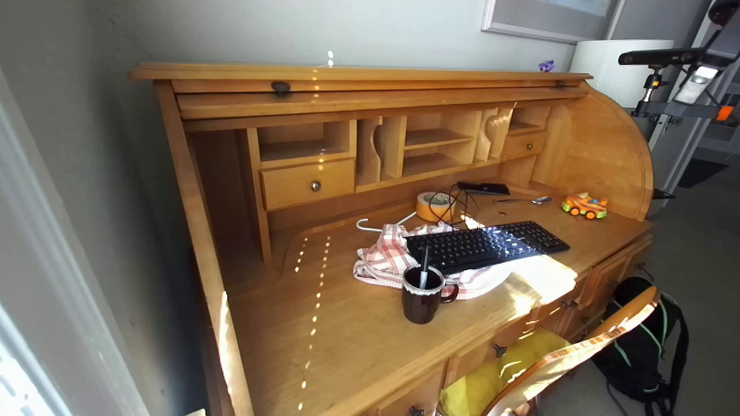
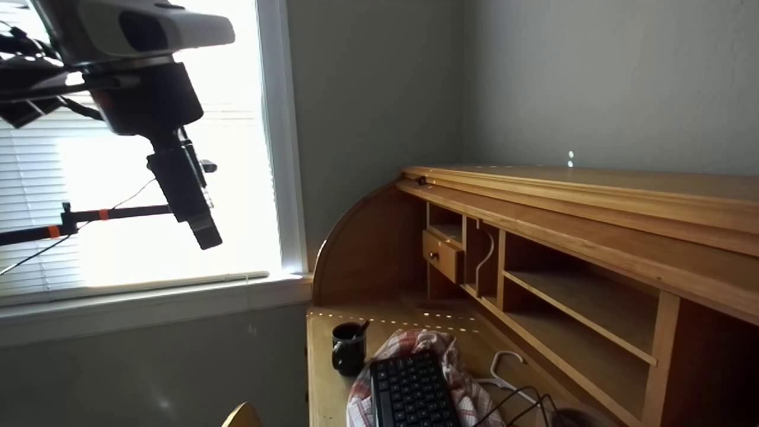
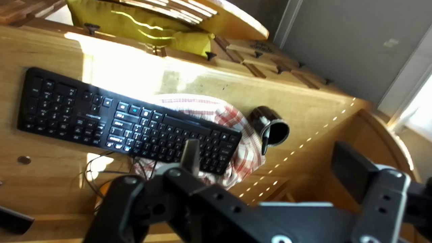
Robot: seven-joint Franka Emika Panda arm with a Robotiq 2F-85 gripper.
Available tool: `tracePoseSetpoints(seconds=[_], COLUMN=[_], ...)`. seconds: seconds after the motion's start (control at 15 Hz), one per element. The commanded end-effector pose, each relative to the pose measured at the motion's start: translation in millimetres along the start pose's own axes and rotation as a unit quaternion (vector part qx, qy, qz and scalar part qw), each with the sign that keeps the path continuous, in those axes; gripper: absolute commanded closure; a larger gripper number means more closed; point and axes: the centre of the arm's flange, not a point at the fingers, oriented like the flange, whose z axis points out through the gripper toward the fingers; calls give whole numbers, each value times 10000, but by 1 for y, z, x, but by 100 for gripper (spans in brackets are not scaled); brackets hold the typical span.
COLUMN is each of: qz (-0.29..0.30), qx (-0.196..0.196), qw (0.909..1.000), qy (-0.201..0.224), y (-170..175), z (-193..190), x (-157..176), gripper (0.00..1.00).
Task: Move the marker from the cup to the top shelf in the center of the desk cabinet
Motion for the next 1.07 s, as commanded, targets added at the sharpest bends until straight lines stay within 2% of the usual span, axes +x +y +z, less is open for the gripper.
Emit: tracePoseSetpoints(seconds=[0.0, 0.13, 0.2, 0.4, 0.53, 0.6, 0.8, 1.0], qz=[697, 998, 1261, 1711, 1957, 1633, 1808, 1787], qx=[-517, -756, -713, -765, -805, -799, -842, -761], qw=[9948, 9903, 9890, 9823, 9773, 9833, 9799, 9809], qy=[538, 596, 306, 70, -17, 60, -74, -83], y=[-34, -58, -73, -101, -108, -103, -105, -98], z=[41, 63, 78, 126, 150, 127, 149, 147], x=[32, 46, 52, 63, 70, 52, 60, 63], gripper=[0, 0, 0, 0, 0, 0, 0, 0])
